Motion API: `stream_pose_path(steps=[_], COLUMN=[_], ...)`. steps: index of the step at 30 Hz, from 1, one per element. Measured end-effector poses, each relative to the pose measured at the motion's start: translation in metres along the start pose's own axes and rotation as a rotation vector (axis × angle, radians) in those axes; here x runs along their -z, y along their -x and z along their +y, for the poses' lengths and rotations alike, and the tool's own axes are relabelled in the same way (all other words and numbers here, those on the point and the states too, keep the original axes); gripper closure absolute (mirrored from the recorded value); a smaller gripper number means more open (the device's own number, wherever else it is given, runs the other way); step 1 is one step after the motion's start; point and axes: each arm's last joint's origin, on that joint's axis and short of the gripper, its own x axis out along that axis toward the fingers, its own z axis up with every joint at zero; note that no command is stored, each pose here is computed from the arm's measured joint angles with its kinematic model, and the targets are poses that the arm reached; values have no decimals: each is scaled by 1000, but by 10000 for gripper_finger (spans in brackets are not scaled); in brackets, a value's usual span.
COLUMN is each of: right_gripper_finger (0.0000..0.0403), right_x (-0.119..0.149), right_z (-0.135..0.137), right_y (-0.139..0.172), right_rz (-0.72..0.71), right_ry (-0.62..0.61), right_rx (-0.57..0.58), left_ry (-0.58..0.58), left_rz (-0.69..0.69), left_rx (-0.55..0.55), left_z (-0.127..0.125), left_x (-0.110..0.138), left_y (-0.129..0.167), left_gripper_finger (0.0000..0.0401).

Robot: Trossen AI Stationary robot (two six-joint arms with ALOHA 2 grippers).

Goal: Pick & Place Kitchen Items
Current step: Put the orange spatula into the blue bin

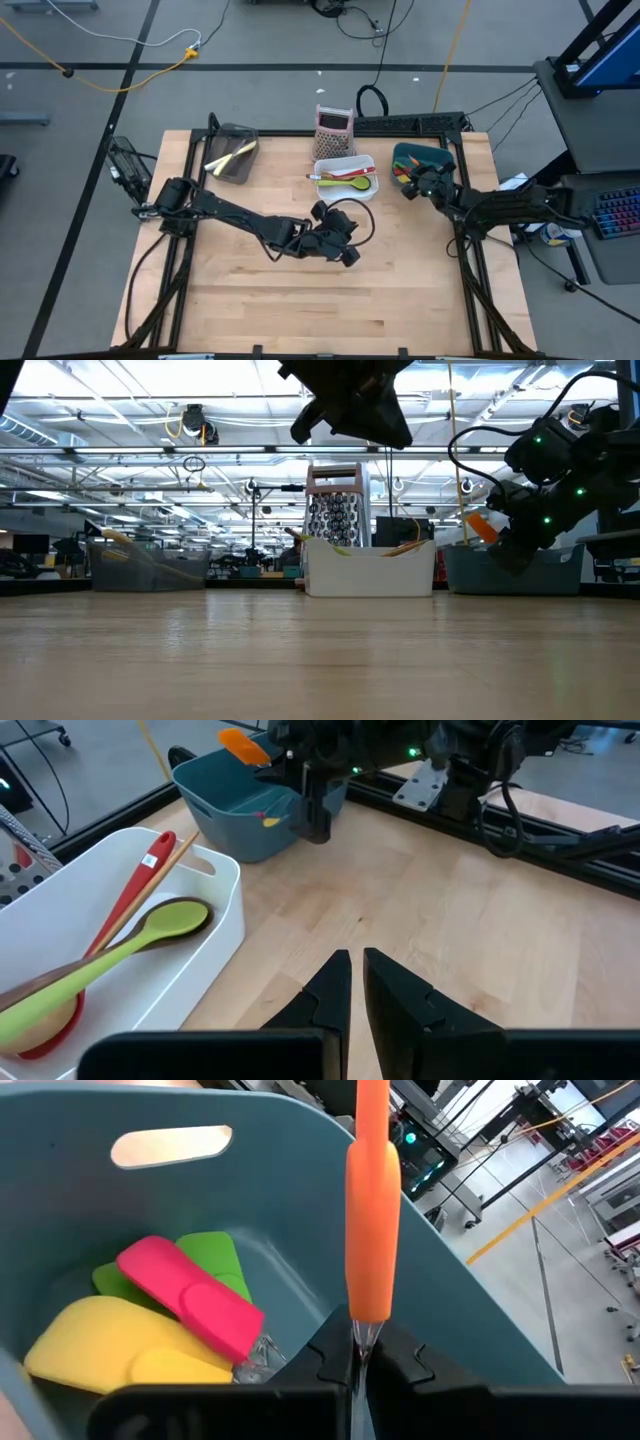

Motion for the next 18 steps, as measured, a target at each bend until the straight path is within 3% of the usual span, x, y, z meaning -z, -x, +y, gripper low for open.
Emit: stream_pose_path(steps=[4,18], right_gripper_finger=[391,302], right_x=[0,0], right_z=[0,0], right_y=[0,0], right_rz=[0,1], right_ry=[-2,-6], right_rx=[-1,-3], left_ry=[4,9], left_rz=[-1,-1], left_rx=[-9,-13], left_z=[3,5], left_x=[-2,-2], left_y=[-3,-4], left_gripper_finger=[364,364])
